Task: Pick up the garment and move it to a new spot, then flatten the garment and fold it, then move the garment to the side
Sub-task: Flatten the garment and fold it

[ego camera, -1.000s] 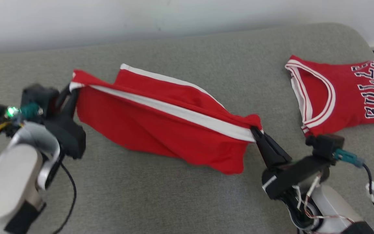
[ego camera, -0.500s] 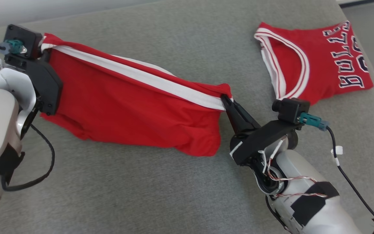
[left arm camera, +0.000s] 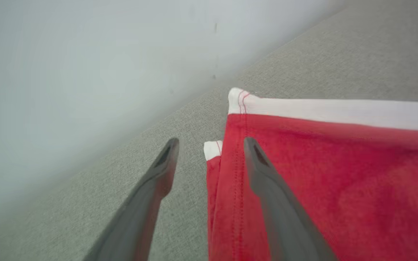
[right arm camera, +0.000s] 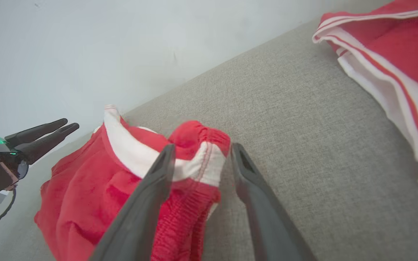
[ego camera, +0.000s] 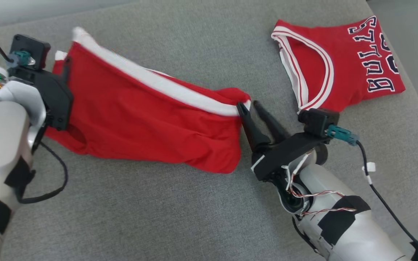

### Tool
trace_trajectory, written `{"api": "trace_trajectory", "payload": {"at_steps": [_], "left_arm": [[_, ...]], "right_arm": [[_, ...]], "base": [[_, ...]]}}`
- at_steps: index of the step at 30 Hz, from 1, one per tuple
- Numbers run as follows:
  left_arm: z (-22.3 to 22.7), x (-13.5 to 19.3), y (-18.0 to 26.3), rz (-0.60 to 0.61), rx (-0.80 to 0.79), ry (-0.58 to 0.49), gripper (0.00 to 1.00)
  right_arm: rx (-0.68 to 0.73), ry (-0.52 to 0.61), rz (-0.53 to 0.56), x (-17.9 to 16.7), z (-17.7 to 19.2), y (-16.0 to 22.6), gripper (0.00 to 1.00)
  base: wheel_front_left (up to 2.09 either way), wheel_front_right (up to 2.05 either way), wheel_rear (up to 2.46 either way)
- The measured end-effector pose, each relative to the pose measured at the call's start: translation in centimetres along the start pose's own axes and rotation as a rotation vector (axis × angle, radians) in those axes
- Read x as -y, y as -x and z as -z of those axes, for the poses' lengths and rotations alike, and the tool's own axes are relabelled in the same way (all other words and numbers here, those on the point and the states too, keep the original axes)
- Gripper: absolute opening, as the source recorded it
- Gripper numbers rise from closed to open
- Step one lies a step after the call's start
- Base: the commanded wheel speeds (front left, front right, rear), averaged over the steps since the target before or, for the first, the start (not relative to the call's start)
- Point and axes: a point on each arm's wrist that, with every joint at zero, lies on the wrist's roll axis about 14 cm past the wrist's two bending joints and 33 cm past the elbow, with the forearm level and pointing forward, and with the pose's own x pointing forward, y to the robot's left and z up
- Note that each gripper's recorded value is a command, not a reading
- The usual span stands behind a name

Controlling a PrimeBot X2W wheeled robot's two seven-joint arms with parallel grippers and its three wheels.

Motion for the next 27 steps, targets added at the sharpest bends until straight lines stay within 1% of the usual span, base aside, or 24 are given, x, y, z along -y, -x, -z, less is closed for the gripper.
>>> {"api": "trace_trajectory", "payload": {"at_steps": [3, 7, 11, 13, 16, 19, 22, 27], "left_arm": [[-0.8, 0.3, 0.5, -0.001, 0.030, 0.010, 1.00], [-2.5, -0.2, 2.4, -0.031, 0.128, 0.069, 1.00], [-3.3, -0.9, 4.3, -0.073, 0.220, 0.124, 1.00], [-3.4, -1.3, 5.2, -0.102, 0.250, 0.142, 1.00], [-3.4, -1.3, 6.3, -0.145, 0.283, 0.177, 1.00], [-2.2, -0.5, 7.2, -0.161, 0.278, 0.217, 1.00], [-0.8, -0.2, 7.9, -0.178, 0.265, 0.260, 1.00], [2.4, 1.3, 7.7, -0.175, 0.197, 0.299, 1.00]], "right_arm": [[0.026, 0.010, -0.003, 0.0, -0.8, 0.3, 1.00], [0.083, 0.042, 0.007, 0.9, -2.4, 1.7, 1.00], [0.225, 0.106, -0.006, 0.8, -6.8, 3.1, 1.00], [0.278, 0.156, -0.004, 0.8, -7.9, 4.3, 1.00], [0.320, 0.211, 0.005, 0.5, -7.7, 6.2, 1.00], [0.350, 0.249, 0.016, 0.0, -7.3, 7.9, 1.00], [0.361, 0.228, 0.048, -0.1, -6.2, 9.3, 1.00], [0.310, 0.192, 0.107, 0.9, -3.5, 10.7, 1.00]], "base": [[0.00, 0.00, 0.00], [0.00, 0.00, 0.00], [0.00, 0.00, 0.00], [0.00, 0.00, 0.00], [0.00, 0.00, 0.00], [0.00, 0.00, 0.00], [0.00, 0.00, 0.00], [0.00, 0.00, 0.00]]}}
